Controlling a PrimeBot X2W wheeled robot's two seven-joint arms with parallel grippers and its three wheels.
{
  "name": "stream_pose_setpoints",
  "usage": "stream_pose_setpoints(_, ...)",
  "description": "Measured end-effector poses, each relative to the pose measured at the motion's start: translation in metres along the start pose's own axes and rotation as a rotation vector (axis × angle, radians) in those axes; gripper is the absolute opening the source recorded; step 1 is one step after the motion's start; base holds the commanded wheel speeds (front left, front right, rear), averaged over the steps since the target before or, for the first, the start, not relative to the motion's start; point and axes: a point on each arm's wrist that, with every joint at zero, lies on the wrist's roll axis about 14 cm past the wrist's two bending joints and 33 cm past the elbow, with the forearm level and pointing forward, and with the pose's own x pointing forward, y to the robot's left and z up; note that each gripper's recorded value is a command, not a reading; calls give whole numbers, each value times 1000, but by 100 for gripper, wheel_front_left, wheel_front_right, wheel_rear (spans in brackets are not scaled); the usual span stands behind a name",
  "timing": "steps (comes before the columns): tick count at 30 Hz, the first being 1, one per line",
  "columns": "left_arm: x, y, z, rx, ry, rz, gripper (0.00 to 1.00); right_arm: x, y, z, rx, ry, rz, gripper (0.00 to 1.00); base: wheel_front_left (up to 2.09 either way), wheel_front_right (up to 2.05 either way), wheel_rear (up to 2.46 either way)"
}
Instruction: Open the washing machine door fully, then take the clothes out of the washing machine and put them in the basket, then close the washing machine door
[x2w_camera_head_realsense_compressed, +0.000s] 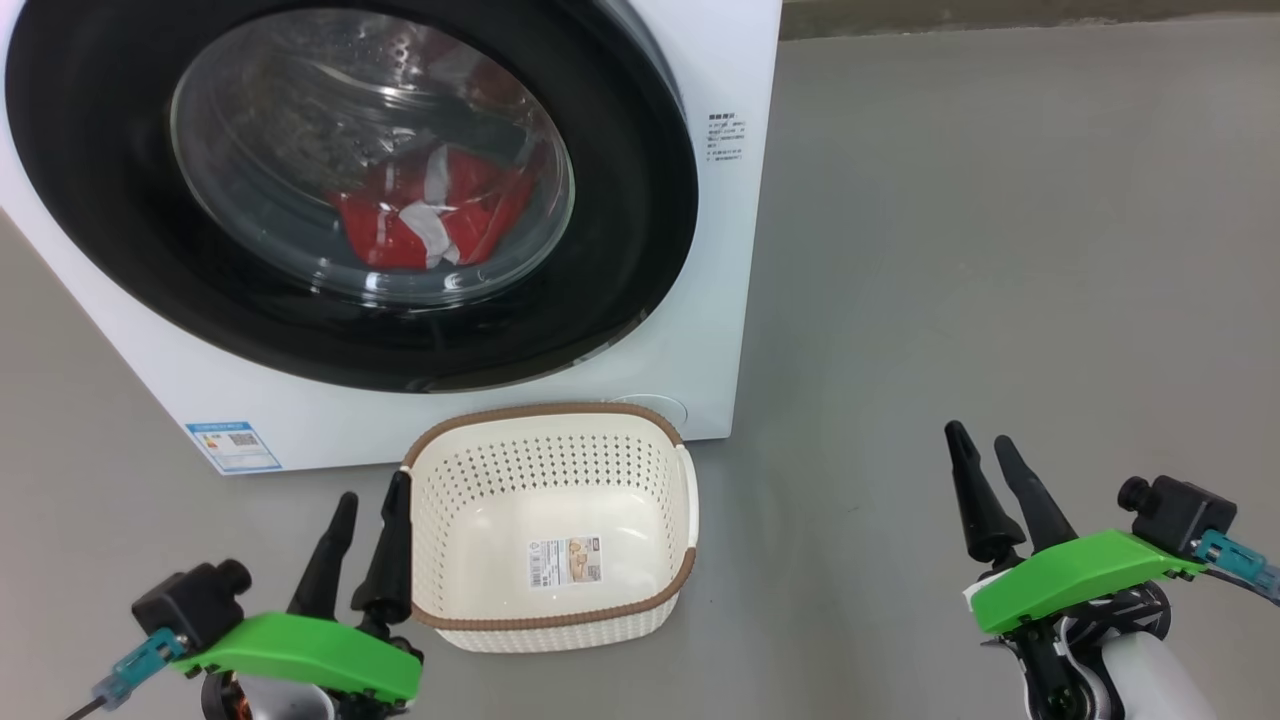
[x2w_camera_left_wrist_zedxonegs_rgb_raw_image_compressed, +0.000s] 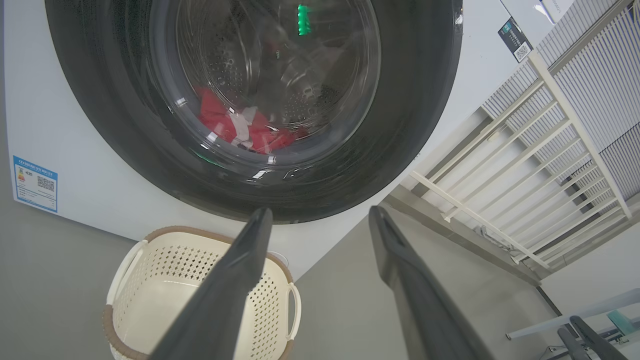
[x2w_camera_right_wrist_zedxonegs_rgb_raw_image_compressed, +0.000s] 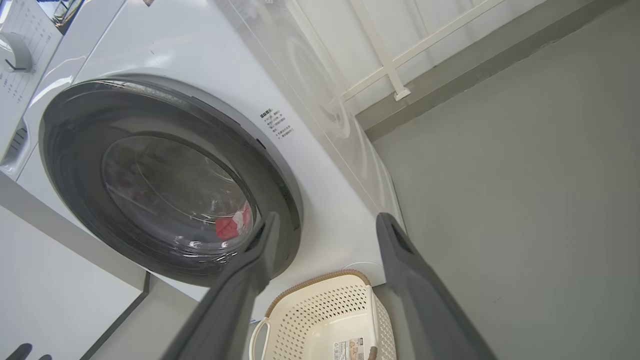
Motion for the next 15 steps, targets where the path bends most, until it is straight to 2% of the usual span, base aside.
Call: stream_pose_setpoints(15, 9, -16, 11, 187, -47, -58, 100, 9, 16, 4, -186, -22, 60, 100, 0, 0, 0)
